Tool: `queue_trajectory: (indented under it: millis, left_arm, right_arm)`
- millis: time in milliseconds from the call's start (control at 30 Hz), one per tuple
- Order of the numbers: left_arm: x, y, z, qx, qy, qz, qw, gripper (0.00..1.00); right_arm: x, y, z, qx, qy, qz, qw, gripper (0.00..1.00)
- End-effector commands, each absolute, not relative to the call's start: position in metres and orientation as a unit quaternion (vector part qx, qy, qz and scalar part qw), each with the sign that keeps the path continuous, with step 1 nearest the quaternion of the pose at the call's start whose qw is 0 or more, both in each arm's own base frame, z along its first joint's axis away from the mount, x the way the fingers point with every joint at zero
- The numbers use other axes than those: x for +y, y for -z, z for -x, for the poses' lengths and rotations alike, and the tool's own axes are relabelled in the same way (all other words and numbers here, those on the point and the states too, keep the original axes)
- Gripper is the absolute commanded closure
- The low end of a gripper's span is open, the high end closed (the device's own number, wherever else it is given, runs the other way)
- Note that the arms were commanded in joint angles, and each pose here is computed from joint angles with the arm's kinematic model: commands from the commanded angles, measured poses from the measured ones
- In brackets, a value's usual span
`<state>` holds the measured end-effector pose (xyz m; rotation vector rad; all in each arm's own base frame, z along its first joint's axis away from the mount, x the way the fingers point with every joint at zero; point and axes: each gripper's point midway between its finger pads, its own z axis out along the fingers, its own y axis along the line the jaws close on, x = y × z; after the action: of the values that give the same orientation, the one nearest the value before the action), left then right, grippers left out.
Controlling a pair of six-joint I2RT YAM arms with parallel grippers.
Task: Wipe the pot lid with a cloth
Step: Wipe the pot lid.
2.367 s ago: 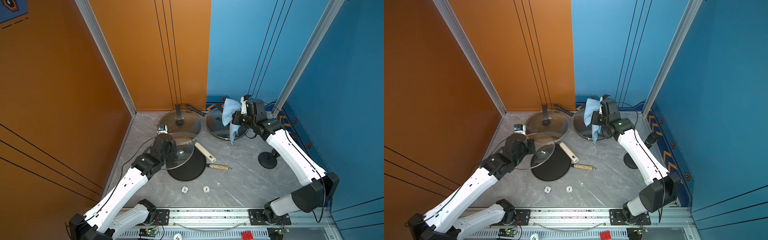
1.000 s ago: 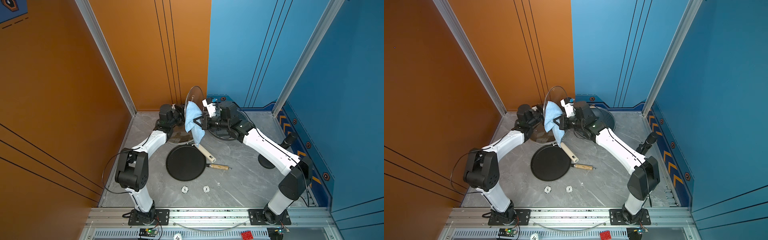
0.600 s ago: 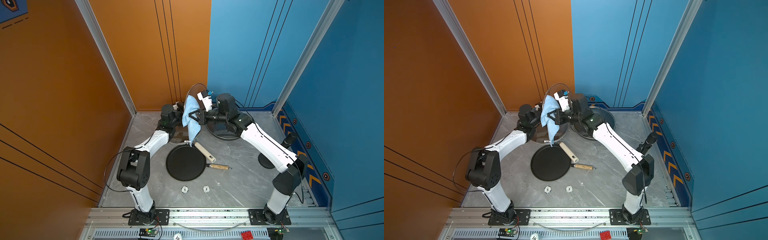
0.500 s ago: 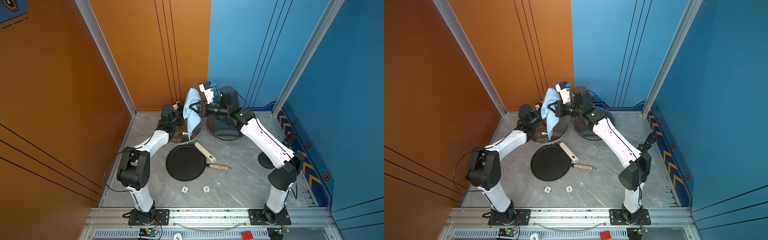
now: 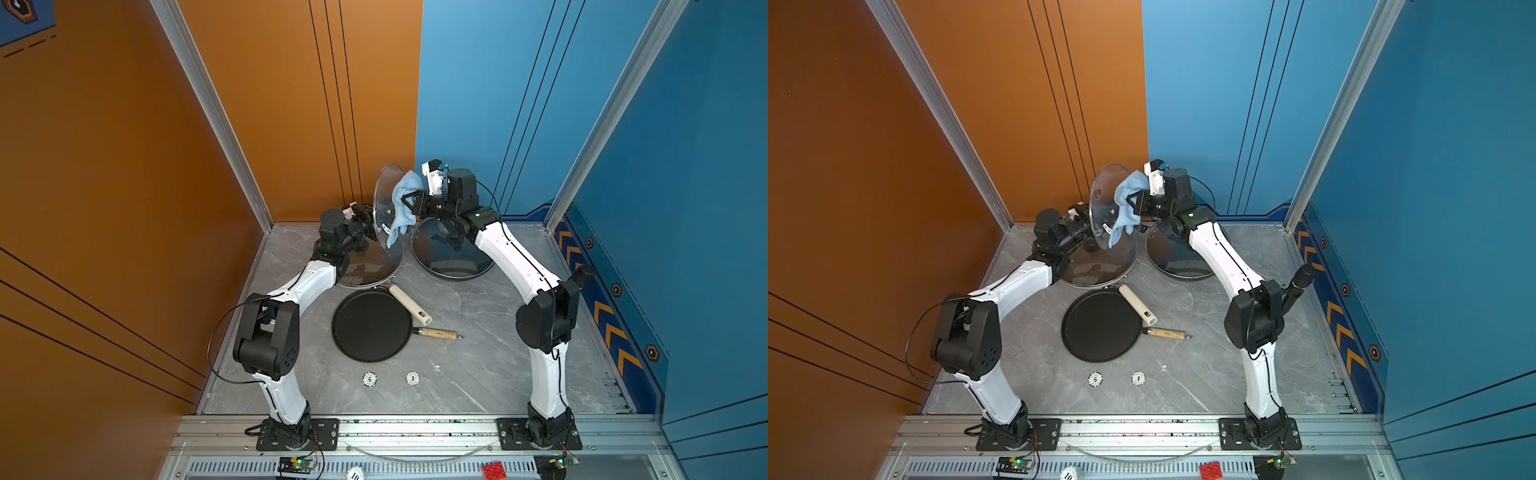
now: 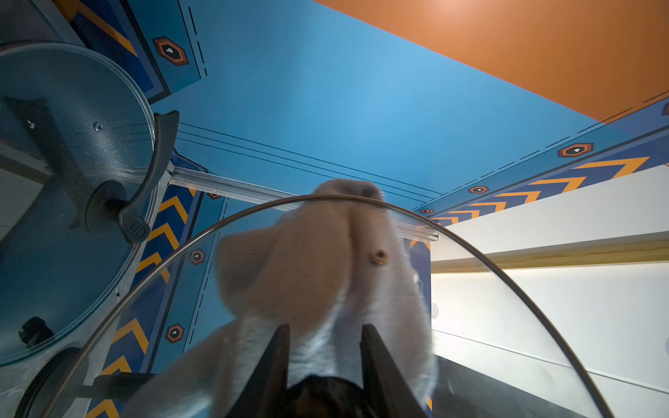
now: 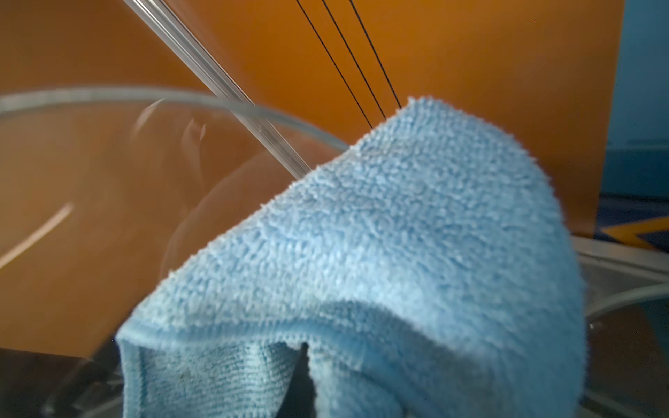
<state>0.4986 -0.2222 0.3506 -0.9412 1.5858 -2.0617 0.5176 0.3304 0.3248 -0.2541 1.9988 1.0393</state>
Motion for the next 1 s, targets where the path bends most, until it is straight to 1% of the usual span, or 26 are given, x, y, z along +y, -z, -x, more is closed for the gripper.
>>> queue_trajectory:
  millis: [0, 100, 167, 267, 400, 467, 500, 533, 633, 733, 867, 967]
  left_arm:
    - [-0.220, -0.429, -0.469, 0.516, 0.788, 0.241, 0.232, 0.71]
    - [-0.220, -0.429, -0.473, 0.515, 0.789, 0.241, 0.234, 0.71]
    - [-0.220, -0.427, -0.477, 0.515, 0.788, 0.244, 0.234, 0.71]
    - [-0.219, -0.425, -0.482, 0.515, 0.787, 0.247, 0.233, 0.71]
    - [-0.221, -0.422, -0.489, 0.515, 0.787, 0.250, 0.232, 0.71]
    - [-0.223, -0.423, -0.492, 0.515, 0.788, 0.247, 0.232, 0.71]
    - [-0.224, -0.424, -0.493, 0.514, 0.789, 0.245, 0.231, 0.70]
    - [-0.225, -0.425, -0.494, 0.514, 0.789, 0.243, 0.231, 0.70]
    - [-0.228, -0.429, -0.497, 0.514, 0.793, 0.236, 0.228, 0.70]
    - [-0.226, -0.433, -0.499, 0.510, 0.797, 0.230, 0.229, 0.70]
    - [-0.223, -0.437, -0.501, 0.506, 0.798, 0.230, 0.234, 0.70]
    - [-0.219, -0.443, -0.503, 0.498, 0.803, 0.227, 0.237, 0.70]
  right_arm:
    - [0.321, -0.310, -0.506, 0.815, -0.392, 0.078, 0.420, 1.00]
    - [0.306, -0.292, -0.496, 0.832, -0.368, 0.066, 0.410, 1.00]
    - [0.297, -0.292, -0.487, 0.836, -0.361, 0.060, 0.410, 1.00]
    - [0.296, -0.334, -0.469, 0.812, -0.387, 0.071, 0.432, 1.00]
    - [0.312, -0.412, -0.436, 0.747, -0.445, 0.106, 0.482, 1.00]
    - [0.322, -0.436, -0.427, 0.721, -0.466, 0.114, 0.501, 1.00]
    - [0.326, -0.438, -0.426, 0.717, -0.471, 0.114, 0.501, 1.00]
    - [0.330, -0.456, -0.423, 0.702, -0.480, 0.119, 0.513, 1.00]
    - [0.349, -0.453, -0.422, 0.702, -0.490, 0.130, 0.500, 1.00]
    - [0.370, -0.434, -0.419, 0.715, -0.496, 0.146, 0.471, 1.00]
    - [0.389, -0.398, -0.411, 0.745, -0.479, 0.165, 0.434, 1.00]
    - [0.388, -0.366, -0.410, 0.770, -0.464, 0.161, 0.407, 1.00]
